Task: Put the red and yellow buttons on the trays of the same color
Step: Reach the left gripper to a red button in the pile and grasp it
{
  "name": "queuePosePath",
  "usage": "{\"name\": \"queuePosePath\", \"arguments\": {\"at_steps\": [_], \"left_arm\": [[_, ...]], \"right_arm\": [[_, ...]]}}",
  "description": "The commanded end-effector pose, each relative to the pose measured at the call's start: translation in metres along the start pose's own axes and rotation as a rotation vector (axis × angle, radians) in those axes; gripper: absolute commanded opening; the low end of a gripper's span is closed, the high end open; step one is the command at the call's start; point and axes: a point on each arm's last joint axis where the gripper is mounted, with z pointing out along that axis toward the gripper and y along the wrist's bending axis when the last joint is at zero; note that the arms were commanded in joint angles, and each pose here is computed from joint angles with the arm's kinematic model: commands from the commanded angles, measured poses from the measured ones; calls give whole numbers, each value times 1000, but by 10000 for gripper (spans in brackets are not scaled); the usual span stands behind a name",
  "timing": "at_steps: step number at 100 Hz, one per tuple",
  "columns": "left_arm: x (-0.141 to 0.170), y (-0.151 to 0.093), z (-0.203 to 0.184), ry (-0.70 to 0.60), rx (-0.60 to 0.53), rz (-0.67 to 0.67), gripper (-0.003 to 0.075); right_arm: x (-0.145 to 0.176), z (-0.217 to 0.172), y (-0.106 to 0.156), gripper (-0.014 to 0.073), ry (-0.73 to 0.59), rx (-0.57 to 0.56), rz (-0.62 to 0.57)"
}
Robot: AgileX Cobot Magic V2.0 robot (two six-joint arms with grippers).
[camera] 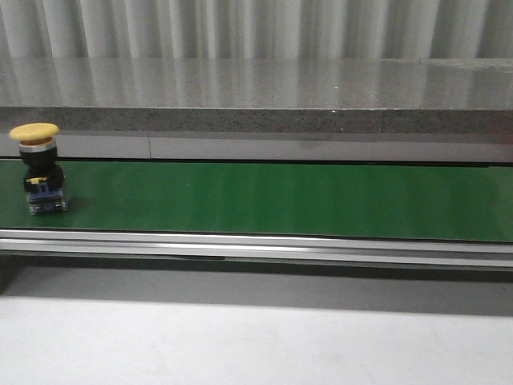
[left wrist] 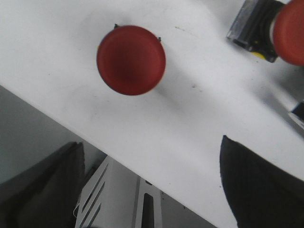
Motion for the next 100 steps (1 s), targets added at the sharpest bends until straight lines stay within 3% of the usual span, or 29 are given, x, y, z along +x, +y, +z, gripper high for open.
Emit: {"name": "queuePosePath", "arguments": {"at_steps": [1, 33, 56, 63, 82, 100], "left_arm": [[-7, 4, -4, -52, -40, -26, 564], [-37, 0, 23, -179, 6, -46, 564], [-44, -2, 42, -143, 19, -57, 561], [-45, -2, 41, -154, 19, -57, 510], [-47, -2, 38, -167, 20, -57, 258], [-46, -1, 31, -195, 16, -42, 127]], "right_arm": [[-14, -3, 0, -65, -109, 0, -14], [-14, -3, 0, -65, -109, 0, -14], [-14, -3, 0, -65, -109, 0, -14], [-14, -3, 0, -65, -109, 0, -14], [-14, -3, 0, -65, -109, 0, -14], [-14, -3, 0, -65, -109, 0, -14]]}}
